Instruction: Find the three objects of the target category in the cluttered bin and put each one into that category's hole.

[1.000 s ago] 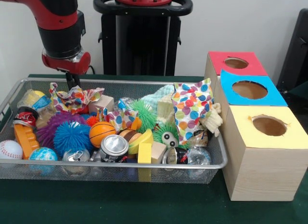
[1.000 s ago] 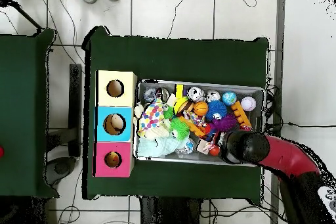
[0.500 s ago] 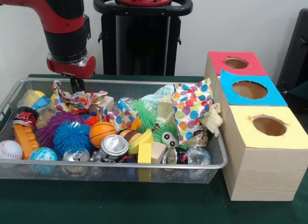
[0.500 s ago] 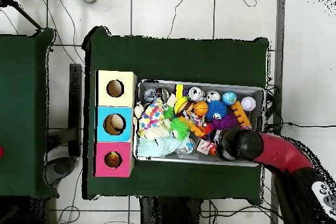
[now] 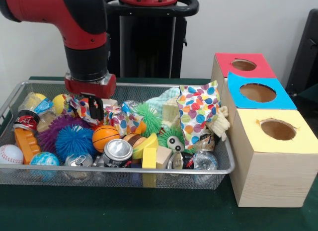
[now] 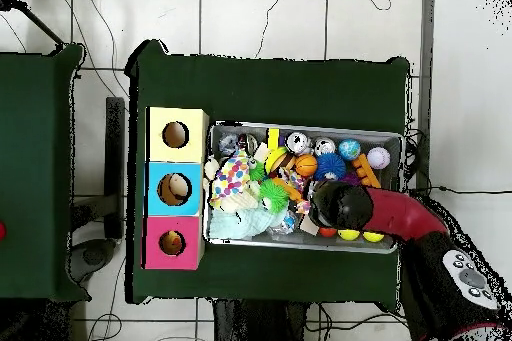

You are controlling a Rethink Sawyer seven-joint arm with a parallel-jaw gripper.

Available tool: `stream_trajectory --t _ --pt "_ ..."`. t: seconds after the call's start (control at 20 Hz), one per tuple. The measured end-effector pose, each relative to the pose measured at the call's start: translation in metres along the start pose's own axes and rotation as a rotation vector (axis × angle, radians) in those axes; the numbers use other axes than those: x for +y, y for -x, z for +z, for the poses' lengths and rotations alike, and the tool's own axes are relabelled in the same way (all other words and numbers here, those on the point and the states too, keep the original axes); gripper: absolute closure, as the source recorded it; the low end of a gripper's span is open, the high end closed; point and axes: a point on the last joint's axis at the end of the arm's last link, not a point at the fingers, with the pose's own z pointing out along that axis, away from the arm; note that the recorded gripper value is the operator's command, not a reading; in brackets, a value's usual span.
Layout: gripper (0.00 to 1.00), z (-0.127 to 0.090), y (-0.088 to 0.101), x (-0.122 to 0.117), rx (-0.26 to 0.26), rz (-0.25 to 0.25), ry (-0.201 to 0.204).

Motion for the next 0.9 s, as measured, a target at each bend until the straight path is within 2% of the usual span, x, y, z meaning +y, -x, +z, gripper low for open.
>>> stream_trajectory --t 0.25,0.5,0.75,0.9 --pt "1.0 0.011 0.005 0.026 -0.013 -0.017 0.015" --pt "1.0 0.012 0.007 0.035 -0.011 -0.014 0.02" --pt "1.0 0.007 0.011 0.034 -0.019 -0.005 0.02" --pt "1.0 -0.003 0.017 0.024 -0.034 0.01 0.014"
